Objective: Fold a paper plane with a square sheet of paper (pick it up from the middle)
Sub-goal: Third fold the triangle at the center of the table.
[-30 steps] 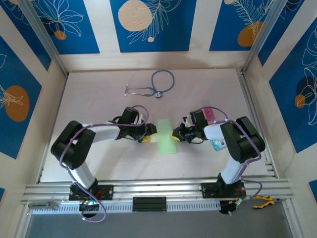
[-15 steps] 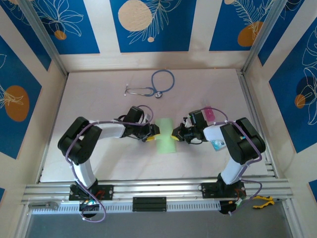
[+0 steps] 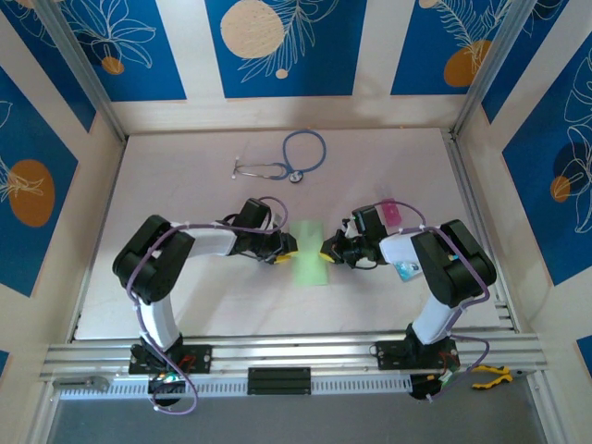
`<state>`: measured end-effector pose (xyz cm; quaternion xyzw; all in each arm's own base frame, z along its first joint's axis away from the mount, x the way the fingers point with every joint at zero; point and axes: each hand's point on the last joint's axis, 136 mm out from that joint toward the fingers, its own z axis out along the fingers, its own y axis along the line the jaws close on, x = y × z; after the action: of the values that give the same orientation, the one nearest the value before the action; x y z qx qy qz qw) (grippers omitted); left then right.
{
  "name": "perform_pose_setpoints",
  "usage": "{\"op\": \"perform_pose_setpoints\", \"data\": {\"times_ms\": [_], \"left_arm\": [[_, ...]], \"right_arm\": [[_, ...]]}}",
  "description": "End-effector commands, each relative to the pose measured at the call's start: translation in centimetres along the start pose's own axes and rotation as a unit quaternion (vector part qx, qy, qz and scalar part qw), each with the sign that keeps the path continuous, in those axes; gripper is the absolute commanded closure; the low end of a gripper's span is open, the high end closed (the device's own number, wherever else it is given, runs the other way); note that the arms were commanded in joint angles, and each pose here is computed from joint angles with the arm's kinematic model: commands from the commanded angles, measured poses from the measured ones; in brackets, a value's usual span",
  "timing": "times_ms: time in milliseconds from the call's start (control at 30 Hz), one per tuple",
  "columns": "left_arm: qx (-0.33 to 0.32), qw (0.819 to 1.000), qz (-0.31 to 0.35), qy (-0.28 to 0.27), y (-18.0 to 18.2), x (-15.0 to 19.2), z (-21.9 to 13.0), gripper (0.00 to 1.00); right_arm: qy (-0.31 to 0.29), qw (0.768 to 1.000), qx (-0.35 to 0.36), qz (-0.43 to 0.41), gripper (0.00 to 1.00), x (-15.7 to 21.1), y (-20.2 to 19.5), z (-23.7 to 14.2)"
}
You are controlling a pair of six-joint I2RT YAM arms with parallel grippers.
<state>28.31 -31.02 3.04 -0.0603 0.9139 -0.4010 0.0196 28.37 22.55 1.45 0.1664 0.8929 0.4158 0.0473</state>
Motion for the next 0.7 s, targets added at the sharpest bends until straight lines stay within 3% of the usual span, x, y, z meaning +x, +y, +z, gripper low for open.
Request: {"op": "perform_pose_setpoints", "data": {"times_ms": [0,433,667], "left_arm": [[0.005,1.0,0.003,0.003,-0.3,-0.2,1.0,0.66],[0.007,1.0,0.01,-0.017,-0.8,-0.6,0.2,0.73],[0.014,1.0,0.014,-0.024,-1.3,-0.6,-0.3,0.88]], "right_arm": [[0.03,0.995,0.078,0.049,0.94,2.7,-4.8,0.8],[0.032,0.995,0.076,0.047,0.94,2.9,-4.6,0.6],[0.035,0.997,0.057,0.033,0.93,3.1,-3.7,0.6]]}}
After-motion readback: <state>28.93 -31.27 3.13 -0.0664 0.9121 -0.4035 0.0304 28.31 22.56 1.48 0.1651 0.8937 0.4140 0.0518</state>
